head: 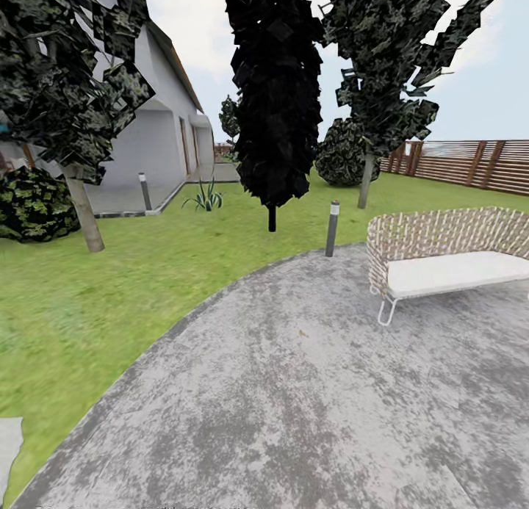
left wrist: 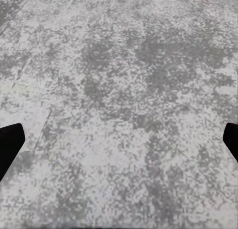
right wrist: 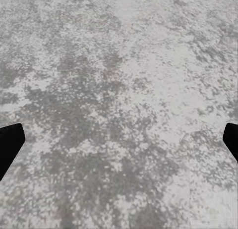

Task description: In the garden, pick up the pesticide atomizer on the floor and spray pesticide onto both trees until each tree trunk is fully covered.

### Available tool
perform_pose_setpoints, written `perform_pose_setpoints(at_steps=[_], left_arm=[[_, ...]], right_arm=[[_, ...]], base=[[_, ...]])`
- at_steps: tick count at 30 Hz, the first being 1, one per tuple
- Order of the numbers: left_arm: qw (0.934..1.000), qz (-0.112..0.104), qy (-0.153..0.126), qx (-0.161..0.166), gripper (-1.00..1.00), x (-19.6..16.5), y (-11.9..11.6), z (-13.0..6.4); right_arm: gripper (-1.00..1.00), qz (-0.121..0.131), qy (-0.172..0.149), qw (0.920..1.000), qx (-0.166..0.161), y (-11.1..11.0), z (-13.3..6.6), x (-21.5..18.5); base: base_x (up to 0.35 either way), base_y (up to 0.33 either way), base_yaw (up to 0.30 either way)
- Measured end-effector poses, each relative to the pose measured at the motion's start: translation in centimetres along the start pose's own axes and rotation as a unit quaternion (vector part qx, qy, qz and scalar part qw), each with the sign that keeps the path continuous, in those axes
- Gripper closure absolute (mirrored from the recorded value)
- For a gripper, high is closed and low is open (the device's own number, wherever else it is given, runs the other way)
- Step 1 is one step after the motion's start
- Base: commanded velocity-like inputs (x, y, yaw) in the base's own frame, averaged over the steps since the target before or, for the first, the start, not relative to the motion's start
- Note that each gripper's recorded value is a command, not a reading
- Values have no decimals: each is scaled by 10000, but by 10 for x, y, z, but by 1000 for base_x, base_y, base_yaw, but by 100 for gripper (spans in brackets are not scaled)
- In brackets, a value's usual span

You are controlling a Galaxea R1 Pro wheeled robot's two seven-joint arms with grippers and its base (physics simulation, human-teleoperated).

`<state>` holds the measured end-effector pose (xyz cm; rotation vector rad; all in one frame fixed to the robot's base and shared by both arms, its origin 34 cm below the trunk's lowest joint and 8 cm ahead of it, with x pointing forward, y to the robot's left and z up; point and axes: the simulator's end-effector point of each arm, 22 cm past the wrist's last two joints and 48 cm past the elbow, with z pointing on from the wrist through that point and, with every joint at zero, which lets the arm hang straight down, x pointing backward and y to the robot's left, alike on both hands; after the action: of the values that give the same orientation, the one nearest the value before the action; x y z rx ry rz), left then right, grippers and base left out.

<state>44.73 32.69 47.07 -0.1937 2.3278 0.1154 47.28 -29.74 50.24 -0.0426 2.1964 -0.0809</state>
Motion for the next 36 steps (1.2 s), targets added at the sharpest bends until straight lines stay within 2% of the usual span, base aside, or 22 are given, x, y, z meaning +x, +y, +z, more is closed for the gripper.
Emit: perform_pose_setpoints(at_steps=[36], left_arm=[[10000, 0, -32, 8, -100, 53, -1, 44]], right_arm=[[-100, -4, 1, 10000, -15, 7, 34, 63]], base=[[0, 0, 280]])
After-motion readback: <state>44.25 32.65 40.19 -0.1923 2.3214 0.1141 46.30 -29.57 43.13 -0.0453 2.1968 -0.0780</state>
